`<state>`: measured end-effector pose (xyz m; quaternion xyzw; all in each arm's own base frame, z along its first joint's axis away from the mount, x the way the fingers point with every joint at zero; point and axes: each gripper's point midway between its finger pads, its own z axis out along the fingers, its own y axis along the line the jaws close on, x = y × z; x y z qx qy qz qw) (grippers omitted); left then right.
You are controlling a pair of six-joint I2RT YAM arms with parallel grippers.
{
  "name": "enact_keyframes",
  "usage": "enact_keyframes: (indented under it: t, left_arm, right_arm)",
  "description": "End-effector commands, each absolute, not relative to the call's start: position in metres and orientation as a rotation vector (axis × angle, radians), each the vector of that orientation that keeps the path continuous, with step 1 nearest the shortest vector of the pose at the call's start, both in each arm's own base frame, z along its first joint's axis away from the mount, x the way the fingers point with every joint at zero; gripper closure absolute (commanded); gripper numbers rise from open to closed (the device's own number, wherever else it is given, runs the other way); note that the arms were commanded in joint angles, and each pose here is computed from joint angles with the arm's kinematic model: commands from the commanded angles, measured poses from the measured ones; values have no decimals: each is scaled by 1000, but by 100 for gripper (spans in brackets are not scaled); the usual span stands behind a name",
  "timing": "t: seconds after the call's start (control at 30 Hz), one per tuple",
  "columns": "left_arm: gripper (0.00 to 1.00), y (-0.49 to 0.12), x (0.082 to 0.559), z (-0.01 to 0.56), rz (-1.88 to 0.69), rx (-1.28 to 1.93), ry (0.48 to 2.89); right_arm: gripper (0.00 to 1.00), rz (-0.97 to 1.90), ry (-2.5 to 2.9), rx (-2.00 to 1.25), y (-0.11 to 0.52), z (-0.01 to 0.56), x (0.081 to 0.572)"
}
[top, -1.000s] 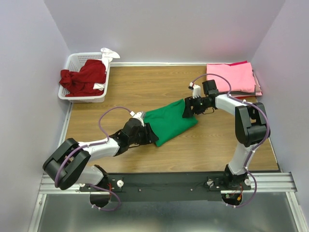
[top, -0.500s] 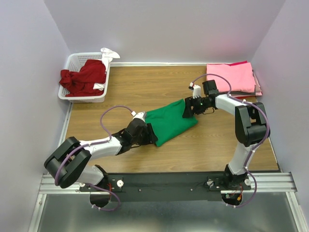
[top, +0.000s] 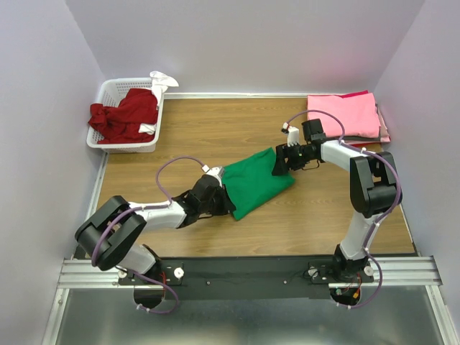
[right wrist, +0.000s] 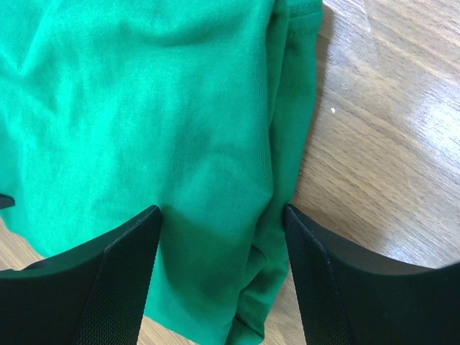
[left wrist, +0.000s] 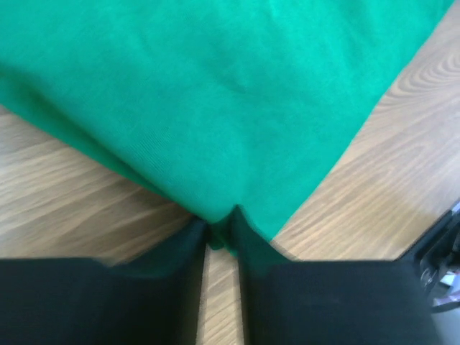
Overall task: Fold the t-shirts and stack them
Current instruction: Fold the tshirt
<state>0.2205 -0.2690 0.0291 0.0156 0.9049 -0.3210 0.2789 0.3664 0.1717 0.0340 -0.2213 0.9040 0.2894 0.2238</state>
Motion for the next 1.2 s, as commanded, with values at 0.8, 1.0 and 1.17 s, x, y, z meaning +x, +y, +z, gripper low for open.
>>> enact_keyframes:
  t: [0.8, 1.0, 1.17]
  left_arm:
    - [33, -278, 135, 71, -1472, 104, 2297]
    - [18, -257, 150, 90, -1307, 17, 2253]
    - [10, -230, 176, 107, -1160, -152, 2153]
  right_arm:
    - [22, 815, 2553, -638, 161, 25, 360]
    - [14, 932, 2560, -663, 174, 15, 368]
    - [16, 1076, 2614, -756, 195, -5, 355]
